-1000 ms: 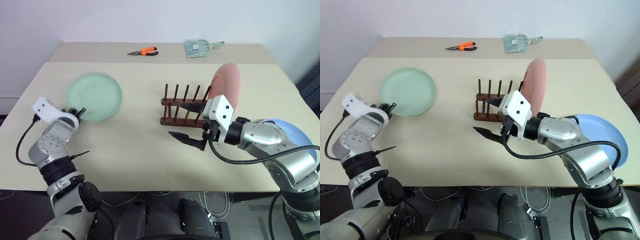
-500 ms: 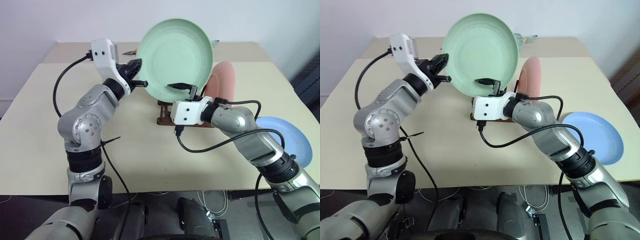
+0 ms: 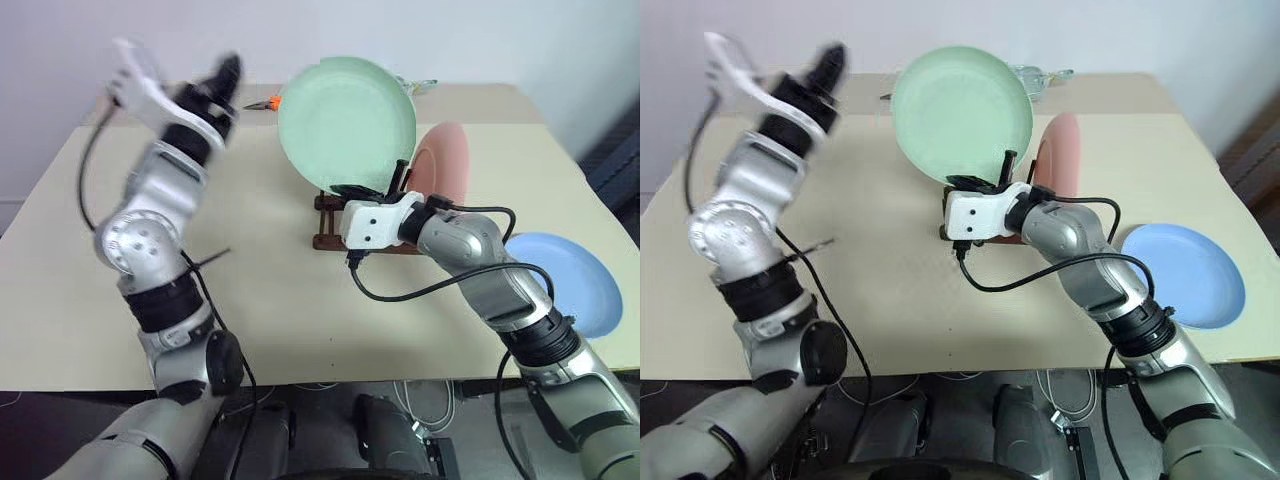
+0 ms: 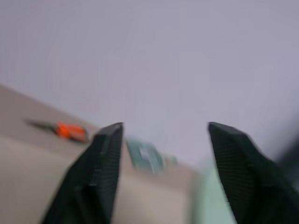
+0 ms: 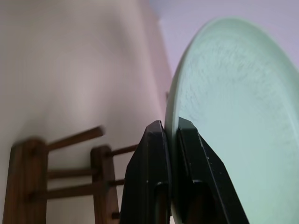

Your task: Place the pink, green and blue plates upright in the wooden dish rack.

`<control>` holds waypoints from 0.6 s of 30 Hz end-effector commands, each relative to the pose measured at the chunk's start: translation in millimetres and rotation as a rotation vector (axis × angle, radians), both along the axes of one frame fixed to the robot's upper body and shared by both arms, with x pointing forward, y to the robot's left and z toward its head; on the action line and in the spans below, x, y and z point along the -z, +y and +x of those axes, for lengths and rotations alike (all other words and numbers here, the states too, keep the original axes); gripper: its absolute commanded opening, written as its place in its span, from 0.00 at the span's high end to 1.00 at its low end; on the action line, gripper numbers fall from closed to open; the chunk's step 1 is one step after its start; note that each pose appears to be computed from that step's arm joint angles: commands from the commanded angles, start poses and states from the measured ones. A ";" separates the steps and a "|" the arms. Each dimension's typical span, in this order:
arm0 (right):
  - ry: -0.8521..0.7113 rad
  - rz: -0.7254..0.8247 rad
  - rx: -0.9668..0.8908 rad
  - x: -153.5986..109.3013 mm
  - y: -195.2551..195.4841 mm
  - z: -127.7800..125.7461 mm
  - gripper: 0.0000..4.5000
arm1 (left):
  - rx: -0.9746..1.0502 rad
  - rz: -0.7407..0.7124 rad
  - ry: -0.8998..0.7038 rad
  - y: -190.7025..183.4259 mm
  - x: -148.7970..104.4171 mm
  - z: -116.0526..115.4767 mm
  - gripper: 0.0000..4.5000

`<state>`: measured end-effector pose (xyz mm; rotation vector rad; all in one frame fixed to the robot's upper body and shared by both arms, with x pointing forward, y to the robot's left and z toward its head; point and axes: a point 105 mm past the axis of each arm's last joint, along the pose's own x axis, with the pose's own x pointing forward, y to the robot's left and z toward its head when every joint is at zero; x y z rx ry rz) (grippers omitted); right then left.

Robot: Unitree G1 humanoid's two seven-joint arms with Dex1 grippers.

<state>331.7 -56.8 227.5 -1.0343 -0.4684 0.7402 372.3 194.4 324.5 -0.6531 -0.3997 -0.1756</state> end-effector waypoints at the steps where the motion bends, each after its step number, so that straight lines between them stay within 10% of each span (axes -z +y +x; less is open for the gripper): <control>1: 0.132 0.385 -0.142 -48.5 -5.0 -28.4 1.00 | -0.152 0.225 0.004 32.0 17.0 -0.2 0.36; 7: 0.522 0.937 -0.295 -70.9 -16.9 -47.0 1.00 | 0.117 0.760 0.077 -16.0 111.3 -11.9 0.36; 18: 0.797 1.293 -0.158 -51.4 -32.7 -29.8 1.00 | 0.705 0.792 0.117 -84.7 187.5 -82.0 0.36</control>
